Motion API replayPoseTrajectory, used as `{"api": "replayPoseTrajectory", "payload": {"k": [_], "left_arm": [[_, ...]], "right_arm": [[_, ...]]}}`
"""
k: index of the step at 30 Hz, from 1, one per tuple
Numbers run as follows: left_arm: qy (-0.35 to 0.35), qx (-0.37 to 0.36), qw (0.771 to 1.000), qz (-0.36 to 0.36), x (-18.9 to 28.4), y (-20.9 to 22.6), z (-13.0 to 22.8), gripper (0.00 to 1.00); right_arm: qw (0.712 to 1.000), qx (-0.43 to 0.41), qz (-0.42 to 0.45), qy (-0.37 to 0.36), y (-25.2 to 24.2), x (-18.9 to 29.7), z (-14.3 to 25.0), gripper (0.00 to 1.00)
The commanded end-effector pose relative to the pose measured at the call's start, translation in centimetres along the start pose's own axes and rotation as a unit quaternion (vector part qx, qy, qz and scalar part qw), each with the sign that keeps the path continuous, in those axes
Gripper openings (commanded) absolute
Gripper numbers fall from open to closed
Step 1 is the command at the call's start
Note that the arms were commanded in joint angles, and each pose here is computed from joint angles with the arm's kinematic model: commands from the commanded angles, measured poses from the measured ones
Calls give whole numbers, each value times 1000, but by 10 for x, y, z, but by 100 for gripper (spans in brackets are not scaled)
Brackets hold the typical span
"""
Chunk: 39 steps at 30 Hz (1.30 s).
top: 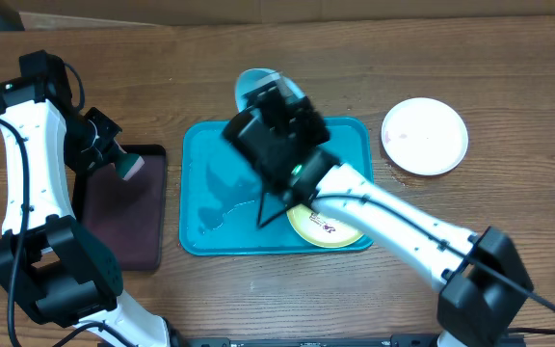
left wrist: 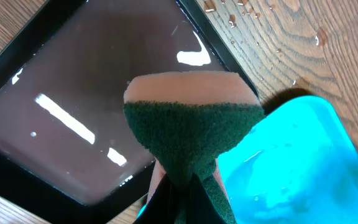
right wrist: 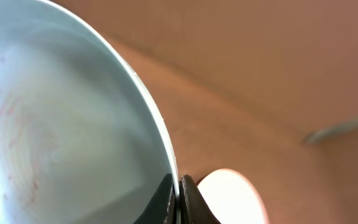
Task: Clean dirty plates on tray and stack at the side
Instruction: 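Lift the light-blue plate off the teal tray with the right gripper, then stack the light-blue plate onto the white plate and release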
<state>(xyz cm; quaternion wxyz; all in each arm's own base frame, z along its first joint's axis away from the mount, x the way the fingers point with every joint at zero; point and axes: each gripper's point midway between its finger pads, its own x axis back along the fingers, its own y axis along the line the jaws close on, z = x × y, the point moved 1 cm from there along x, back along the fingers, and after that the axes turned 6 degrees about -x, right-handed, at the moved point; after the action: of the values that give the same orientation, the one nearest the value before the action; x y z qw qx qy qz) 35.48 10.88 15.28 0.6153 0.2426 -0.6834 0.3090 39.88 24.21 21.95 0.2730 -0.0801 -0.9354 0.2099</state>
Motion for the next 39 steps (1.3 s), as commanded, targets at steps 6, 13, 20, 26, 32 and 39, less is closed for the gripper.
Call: {"api": "replayPoseTrajectory", "payload": {"k": [6,13,20,26,32,39], "left_arm": [[5,-14,1000,4,-3,-2,2,4],[0,-15,1000,6,-3,-4,0,4],[-4,-16,1000,9,-3,-5,-1,4],[-4,-30,1000,10,-4,-14,3,4],[-4,-34,999,10,-4,-17,4,4],[-4,-34,999,10,-4,-17,4,4]], "right_arm": [[894,-388,-26,221,-85,-90,66,4],[830,-462,7,313,-164,-119,117,4],[810,-469,47,350,-198,-127,161,4],[776,-505,118,358,-210,-130,198,4],[775,-503,120,362,-205,-132,210,8],[775,-503,120,363,-205,-132,211,14]]}}
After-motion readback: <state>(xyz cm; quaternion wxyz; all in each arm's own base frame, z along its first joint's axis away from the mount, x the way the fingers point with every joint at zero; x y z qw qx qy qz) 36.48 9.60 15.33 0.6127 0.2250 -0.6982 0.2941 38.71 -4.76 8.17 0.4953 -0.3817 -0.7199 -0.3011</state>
